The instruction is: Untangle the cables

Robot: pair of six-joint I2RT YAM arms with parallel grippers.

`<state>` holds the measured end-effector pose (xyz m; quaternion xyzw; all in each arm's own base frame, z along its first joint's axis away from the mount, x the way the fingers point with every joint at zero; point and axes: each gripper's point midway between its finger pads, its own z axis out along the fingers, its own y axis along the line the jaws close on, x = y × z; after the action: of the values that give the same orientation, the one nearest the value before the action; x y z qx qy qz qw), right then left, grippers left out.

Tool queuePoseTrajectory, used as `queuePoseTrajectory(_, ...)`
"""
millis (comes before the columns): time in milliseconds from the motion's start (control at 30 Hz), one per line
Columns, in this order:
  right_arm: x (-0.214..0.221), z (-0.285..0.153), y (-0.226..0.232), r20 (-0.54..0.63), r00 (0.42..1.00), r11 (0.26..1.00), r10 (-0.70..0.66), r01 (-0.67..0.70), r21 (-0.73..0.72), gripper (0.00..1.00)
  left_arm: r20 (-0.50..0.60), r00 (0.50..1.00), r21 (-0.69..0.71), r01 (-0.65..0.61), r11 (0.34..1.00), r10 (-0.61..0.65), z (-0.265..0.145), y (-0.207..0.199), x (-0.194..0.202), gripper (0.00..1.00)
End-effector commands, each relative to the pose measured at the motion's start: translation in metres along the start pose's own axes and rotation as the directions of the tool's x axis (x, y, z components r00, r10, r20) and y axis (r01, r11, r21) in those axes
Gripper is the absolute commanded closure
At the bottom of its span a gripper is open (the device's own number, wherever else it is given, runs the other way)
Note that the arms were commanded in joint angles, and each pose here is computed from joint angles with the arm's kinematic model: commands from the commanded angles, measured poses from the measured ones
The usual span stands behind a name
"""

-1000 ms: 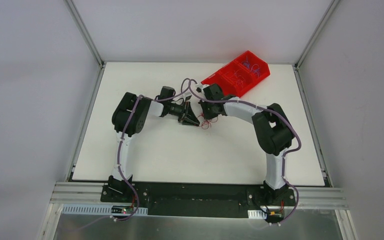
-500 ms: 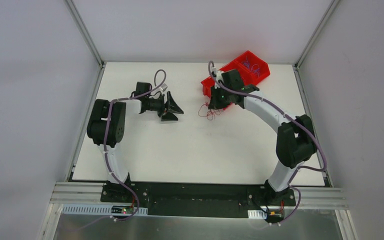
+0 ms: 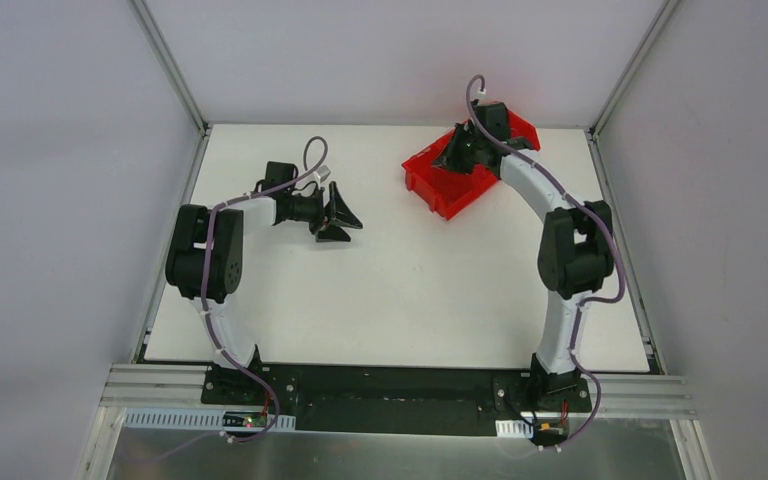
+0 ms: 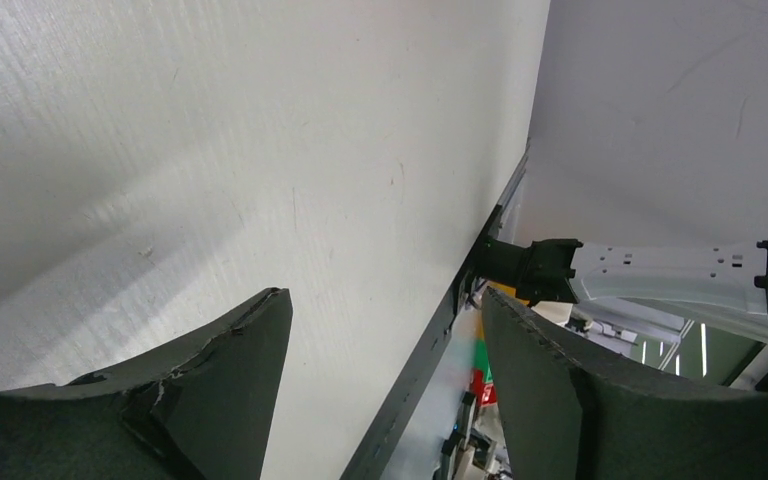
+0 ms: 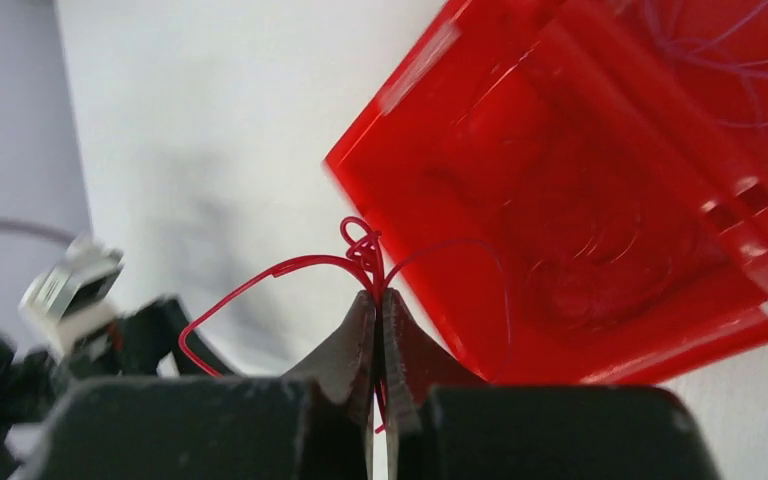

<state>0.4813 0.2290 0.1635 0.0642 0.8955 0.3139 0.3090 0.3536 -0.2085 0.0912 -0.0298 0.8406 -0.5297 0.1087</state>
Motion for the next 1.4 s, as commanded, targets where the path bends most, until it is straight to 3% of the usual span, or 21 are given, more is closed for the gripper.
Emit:
queuePoseTrajectory(0, -0.041, 0.019, -0.025, 0.173, 0.979, 0.974, 0.108, -0.139, 0.181, 1.0, 0.023, 0.998, 0.001, -0.061, 0.998, 0.061, -0.012, -0.019, -0.004, 0.29)
queuePoseTrajectory(333, -0.036, 0.055, -0.088, 0.215, 0.974, 0.91, 0.067, -0.148, 0.388, 1.0, 0.027, 0.999, -0.027, -0.019, 0.999, 0.02, -0.014, -0.008, -0.008, 0.29)
queuePoseTrajectory(667, -0.023, 0.083, -0.106, 0.206, 0.975, 0.849, -0.087, -0.036, 0.527, 1.0, 0.029, 0.999, -0.046, -0.027, 0.999, 0.028, -0.013, -0.008, -0.02, 0.29)
queuePoseTrajectory(833, -0.029, 0.07, -0.087, 0.223, 0.97, 0.865, -0.098, -0.028, 0.501, 0.75, 0.029, 0.999, -0.05, -0.031, 0.998, 0.032, -0.014, -0.008, -0.018, 0.29)
queuePoseTrajectory(900, -0.034, 0.061, -0.076, 0.237, 0.966, 0.873, -0.103, -0.026, 0.488, 0.61, 0.033, 0.999, -0.053, -0.038, 0.998, 0.039, -0.015, -0.009, -0.018, 0.29)
queuePoseTrajectory(1300, -0.06, 0.018, -0.04, 0.321, 0.939, 0.901, -0.12, -0.033, 0.434, 0.4, 0.045, 0.997, -0.066, -0.062, 0.996, 0.065, -0.02, -0.011, -0.012, 0.3)
queuePoseTrajectory(1367, -0.065, 0.013, -0.036, 0.328, 0.935, 0.903, -0.132, -0.023, 0.429, 0.31, 0.051, 0.996, -0.066, -0.072, 0.995, 0.076, -0.022, -0.014, -0.012, 0.29)
